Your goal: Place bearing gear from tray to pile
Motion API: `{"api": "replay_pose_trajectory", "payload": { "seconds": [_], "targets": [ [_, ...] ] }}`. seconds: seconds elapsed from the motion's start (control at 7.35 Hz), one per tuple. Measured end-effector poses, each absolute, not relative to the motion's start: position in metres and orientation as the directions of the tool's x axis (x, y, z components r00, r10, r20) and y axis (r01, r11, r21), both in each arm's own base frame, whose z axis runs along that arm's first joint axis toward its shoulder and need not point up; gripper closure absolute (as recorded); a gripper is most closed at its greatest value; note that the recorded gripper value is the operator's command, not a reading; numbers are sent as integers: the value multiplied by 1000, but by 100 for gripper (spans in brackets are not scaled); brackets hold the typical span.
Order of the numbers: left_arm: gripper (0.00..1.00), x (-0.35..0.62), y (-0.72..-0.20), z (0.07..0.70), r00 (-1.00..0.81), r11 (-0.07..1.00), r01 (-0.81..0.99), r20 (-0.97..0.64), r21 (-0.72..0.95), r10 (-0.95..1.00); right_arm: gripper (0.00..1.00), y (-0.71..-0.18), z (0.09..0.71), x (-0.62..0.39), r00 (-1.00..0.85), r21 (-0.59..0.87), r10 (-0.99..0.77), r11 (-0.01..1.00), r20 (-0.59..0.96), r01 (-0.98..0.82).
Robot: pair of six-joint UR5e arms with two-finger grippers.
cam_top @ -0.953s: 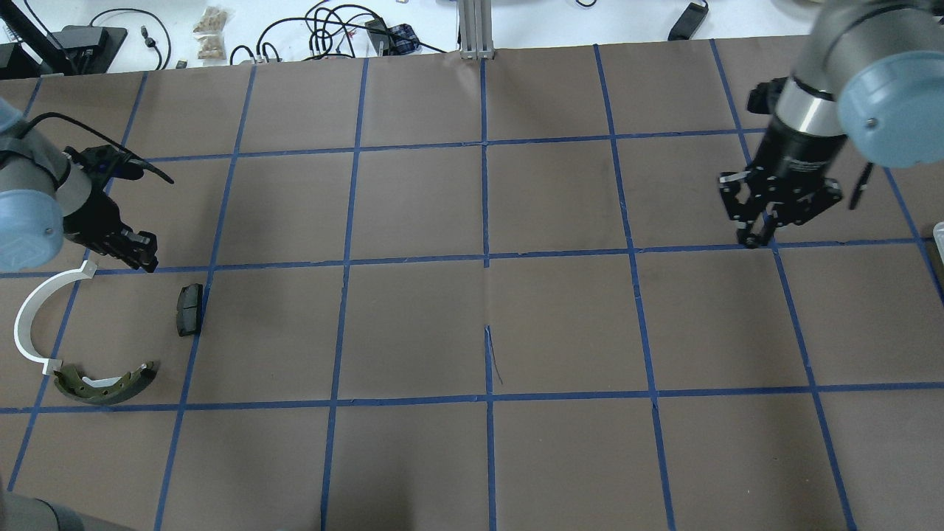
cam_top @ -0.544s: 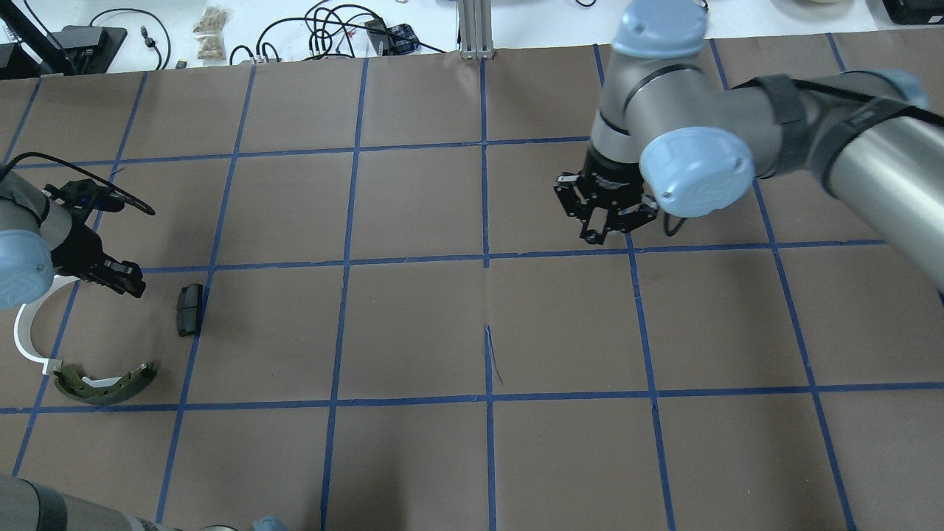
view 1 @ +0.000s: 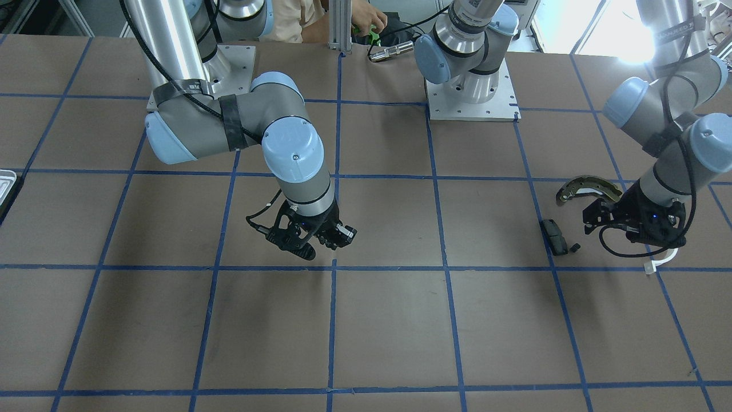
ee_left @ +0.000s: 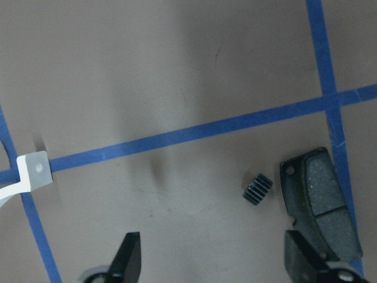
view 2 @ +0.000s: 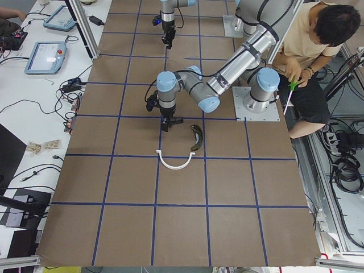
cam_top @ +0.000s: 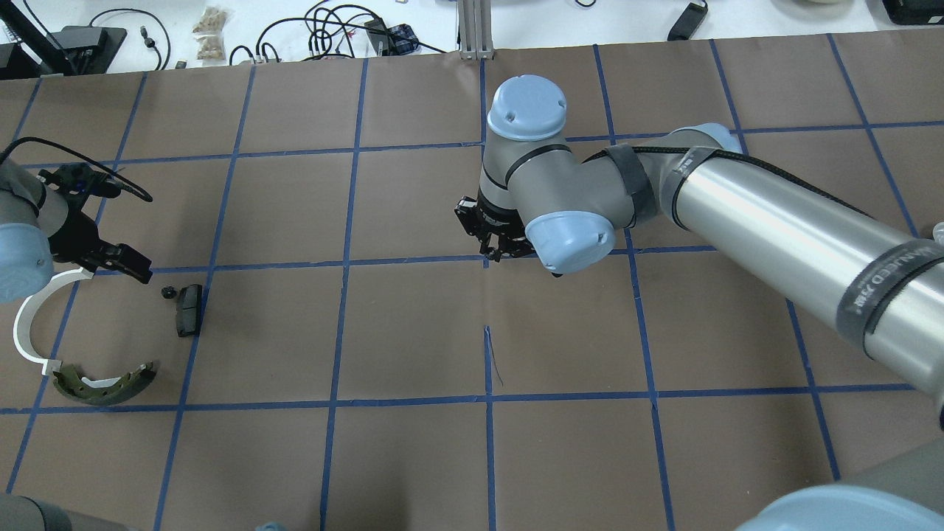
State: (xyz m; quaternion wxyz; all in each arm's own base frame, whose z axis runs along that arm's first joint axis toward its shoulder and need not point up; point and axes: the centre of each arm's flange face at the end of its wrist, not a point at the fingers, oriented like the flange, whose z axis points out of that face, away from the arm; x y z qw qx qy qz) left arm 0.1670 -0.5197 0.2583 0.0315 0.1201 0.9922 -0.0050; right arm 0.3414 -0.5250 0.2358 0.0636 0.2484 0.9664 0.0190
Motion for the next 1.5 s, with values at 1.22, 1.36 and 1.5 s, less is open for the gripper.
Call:
{"api": "replay_pose_trajectory", "payload": {
  "seconds": [1.22, 1.36, 1.5],
  "targets": [
    [0, -195, -526, 277, -1000, 1000, -18, -11, -21, -19, 0, -559, 477, 185, -977, 31, 201, 979, -69, 199],
    [0, -239, -523, 267, -999, 999, -34, 38, -20, -33, 0, -540, 506, 169, -991, 18, 125, 992, -52, 124],
    [0, -281, -520, 254, -996, 1000, -24, 84, -10, -23, 0, -526, 517, 163, -997, 7, 63, 998, -36, 63]
  ]
}}
